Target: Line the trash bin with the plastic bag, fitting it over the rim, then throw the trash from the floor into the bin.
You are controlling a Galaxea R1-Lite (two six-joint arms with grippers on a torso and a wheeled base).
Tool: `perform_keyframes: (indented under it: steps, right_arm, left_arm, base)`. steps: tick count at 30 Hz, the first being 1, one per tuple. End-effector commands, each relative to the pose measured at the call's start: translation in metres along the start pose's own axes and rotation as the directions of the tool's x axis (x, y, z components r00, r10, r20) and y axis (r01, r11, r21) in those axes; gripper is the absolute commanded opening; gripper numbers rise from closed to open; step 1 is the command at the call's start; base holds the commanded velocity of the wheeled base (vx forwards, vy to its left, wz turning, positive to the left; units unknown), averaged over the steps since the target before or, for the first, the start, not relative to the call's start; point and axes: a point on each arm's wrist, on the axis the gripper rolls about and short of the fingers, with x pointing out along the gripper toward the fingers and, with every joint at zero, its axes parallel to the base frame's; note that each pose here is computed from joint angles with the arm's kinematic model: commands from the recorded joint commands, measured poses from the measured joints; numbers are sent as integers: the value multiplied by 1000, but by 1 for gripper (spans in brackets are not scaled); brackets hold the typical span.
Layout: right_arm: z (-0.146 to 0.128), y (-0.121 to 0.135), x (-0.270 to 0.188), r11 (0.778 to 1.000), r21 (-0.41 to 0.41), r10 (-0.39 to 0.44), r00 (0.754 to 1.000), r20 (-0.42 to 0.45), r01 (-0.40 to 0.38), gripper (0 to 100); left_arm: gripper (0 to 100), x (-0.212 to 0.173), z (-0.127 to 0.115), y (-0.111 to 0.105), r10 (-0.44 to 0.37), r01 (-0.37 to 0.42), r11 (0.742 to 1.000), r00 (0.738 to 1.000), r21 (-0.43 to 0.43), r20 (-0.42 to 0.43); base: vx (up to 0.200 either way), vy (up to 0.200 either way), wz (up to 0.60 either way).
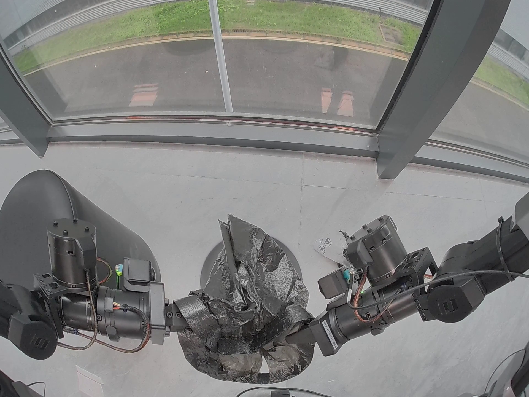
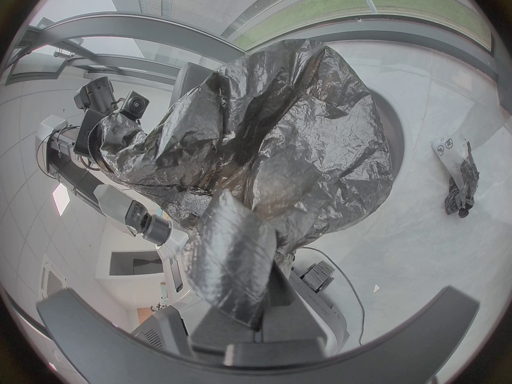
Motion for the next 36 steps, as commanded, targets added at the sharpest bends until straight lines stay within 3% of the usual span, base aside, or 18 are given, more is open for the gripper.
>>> perform_keyframes:
  steps: [1,6,18,29,36]
  right_arm:
    - [1,-6,8,1000,21,2,1000,-3,-2,0]
    - [11,-16,19,999,49,9,995,98,-14,0]
    - [22,-33,39,997,75,-32,971,238,15,0]
    - [11,-46,43,994,105,-63,975,213,41,0]
    - [-8,-51,45,995,75,-72,979,191,59,0]
  left_arm:
    - [0,6,10,12,21,-21,999,1000,-38,-1]
    - [0,6,24,21,42,-40,997,999,-61,33]
    - [0,5,52,39,49,-43,998,991,-51,122]
    - [0,12,51,52,72,-64,995,992,-76,105]
    - [0,11,37,60,103,-102,995,992,-11,73]
  base:
    - [0,0,0]
    - [0,0,0]
    - [0,0,0]
    - [0,0,0]
    - [0,0,0]
